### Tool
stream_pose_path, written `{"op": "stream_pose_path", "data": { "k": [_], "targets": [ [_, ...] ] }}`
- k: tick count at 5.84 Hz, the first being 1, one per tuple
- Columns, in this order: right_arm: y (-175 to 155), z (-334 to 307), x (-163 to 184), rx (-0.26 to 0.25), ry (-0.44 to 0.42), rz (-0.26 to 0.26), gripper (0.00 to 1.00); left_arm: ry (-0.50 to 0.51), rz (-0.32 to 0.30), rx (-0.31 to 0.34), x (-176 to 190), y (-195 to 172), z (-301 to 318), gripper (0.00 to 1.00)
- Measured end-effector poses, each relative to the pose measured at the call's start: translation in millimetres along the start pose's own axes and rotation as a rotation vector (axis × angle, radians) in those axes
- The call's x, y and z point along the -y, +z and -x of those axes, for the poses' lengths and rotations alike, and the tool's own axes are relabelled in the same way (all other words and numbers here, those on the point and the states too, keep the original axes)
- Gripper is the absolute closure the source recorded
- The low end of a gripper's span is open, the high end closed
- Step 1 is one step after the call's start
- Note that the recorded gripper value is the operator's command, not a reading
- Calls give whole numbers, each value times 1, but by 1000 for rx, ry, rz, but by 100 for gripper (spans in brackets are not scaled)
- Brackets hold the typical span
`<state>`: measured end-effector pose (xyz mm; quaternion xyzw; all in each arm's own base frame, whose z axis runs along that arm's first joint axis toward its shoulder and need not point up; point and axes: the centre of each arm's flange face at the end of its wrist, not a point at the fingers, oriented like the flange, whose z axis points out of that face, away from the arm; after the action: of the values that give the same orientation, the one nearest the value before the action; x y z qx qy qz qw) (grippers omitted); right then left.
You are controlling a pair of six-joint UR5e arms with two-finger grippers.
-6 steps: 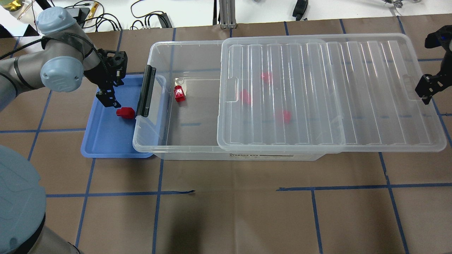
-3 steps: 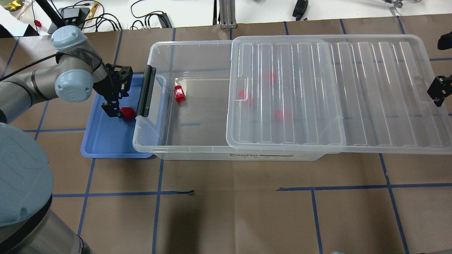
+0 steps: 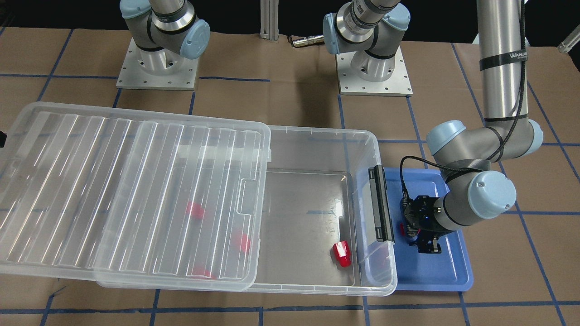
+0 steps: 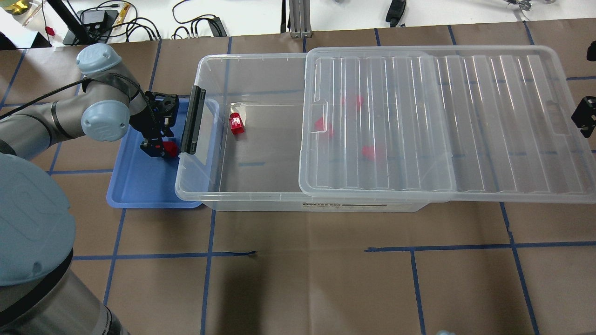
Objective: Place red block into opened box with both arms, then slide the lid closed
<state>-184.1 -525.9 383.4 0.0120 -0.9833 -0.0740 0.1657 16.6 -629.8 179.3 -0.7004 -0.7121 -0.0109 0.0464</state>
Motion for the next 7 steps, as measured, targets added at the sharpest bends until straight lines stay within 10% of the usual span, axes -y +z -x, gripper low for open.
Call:
{"op": "stream_pose_path", "data": {
  "k": [2,7],
  "targets": [
    [-51,-6,0,1,41,-57,0,11,9,31,9,-26,0,96],
    [-211,143,-7,268,246,-63,0,-17,-17,47,71,-204,-47,98]
  ]
}}
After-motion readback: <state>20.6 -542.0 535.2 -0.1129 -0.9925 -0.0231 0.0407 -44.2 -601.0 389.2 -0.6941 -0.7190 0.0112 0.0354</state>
